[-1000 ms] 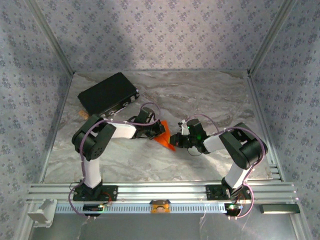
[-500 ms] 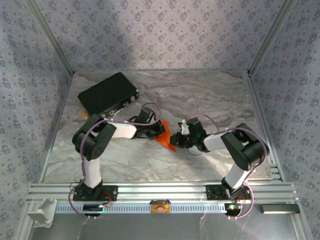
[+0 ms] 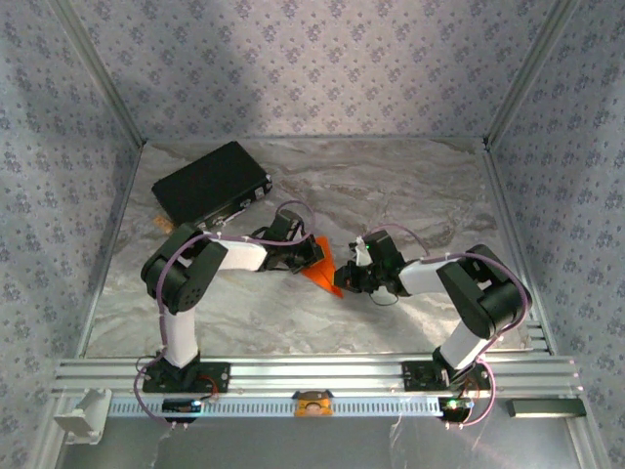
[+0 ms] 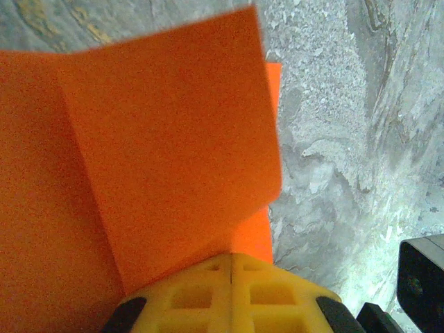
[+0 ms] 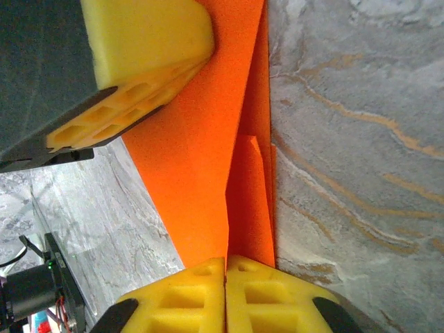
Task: Fold a paper plane with a square sheet of paper (pick it up from the middle)
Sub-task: Fourth fold the wing at the center of the table.
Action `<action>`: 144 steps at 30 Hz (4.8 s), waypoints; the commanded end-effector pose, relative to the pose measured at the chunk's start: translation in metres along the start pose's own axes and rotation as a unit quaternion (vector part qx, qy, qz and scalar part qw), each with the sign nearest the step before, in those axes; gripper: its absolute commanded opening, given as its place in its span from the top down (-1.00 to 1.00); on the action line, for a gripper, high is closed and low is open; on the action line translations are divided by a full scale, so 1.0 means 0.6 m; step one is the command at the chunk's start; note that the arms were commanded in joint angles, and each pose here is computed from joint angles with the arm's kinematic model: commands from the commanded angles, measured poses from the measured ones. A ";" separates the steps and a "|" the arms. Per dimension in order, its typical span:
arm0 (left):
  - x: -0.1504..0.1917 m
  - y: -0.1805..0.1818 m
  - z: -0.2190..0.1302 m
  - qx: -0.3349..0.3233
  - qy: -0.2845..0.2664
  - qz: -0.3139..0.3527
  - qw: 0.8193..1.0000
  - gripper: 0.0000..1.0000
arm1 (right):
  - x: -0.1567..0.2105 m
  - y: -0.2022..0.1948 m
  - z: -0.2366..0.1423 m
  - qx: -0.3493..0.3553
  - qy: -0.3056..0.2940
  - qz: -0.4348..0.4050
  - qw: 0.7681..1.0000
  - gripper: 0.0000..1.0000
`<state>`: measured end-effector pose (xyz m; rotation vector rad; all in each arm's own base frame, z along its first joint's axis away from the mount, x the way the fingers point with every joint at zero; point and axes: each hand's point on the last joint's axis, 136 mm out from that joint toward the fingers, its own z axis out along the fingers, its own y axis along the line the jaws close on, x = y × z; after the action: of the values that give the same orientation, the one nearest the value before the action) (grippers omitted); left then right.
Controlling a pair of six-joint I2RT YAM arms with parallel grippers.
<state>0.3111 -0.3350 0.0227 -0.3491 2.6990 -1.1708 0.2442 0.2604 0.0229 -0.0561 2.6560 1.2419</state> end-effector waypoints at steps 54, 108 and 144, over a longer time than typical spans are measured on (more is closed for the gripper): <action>0.008 0.052 0.005 -0.034 0.006 -0.020 0.999 1.00 | 0.075 -0.046 -0.031 0.085 0.072 0.024 0.993 0.79; 0.017 0.059 0.002 -0.037 0.012 -0.013 0.999 1.00 | -0.012 0.027 0.031 0.054 0.092 -0.016 0.994 0.88; 0.013 0.086 0.002 -0.056 0.012 -0.026 0.998 1.00 | 0.079 -0.041 -0.026 0.090 0.092 0.031 0.991 0.89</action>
<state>0.3093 -0.3330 0.0219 -0.3399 2.6869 -1.2162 0.2200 0.2560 0.0193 -0.1596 2.8180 1.1376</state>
